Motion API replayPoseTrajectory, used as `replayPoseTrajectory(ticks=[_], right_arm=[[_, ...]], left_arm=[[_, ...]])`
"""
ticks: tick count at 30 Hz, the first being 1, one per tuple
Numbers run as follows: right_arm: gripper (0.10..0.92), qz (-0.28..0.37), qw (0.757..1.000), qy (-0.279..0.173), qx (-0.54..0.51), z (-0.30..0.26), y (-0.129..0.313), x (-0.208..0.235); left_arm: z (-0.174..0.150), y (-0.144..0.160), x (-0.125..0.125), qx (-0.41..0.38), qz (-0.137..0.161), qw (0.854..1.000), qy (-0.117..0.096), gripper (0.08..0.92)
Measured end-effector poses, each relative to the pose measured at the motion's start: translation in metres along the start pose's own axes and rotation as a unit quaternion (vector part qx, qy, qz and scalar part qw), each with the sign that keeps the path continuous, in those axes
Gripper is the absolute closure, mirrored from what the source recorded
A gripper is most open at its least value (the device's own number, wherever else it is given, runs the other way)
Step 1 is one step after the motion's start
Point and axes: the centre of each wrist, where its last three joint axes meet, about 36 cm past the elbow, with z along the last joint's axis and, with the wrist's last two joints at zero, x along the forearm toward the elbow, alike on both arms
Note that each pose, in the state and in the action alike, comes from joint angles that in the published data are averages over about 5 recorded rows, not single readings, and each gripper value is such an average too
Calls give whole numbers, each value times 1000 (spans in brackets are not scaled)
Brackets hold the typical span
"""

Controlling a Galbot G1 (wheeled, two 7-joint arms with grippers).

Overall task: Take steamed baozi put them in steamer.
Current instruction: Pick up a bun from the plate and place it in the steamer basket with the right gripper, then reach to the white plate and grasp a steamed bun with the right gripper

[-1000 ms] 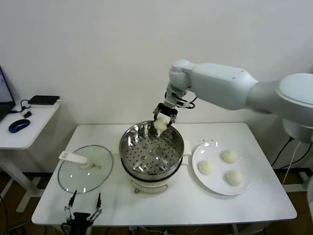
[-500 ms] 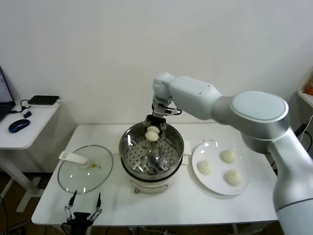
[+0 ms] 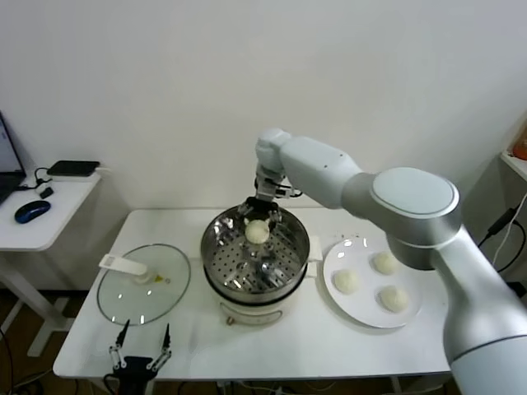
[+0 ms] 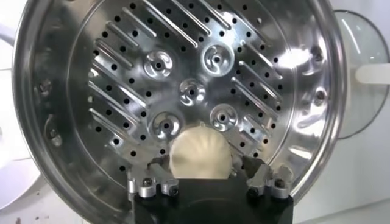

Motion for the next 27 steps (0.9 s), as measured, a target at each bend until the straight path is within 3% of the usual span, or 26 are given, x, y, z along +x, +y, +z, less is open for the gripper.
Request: replayPoseTrajectory(ticks=[11,18,22,27], right_arm=[[200,55,996,-60,-24,-10,42,63],[200,73,985,-65,-141,-21,97,91],[200,64,964,-37,-254,-29,124,98],[200,30,916,1,-400,-39,153,94]], left_arm=[[-7,2,2,-5,7,1000,-1,177],[-7,1,4,-7,14,1000,-1,177],[-7,1,4,-8,14,1000,-1,177],[-7,2,5,-9,15,1000,-2,177]])
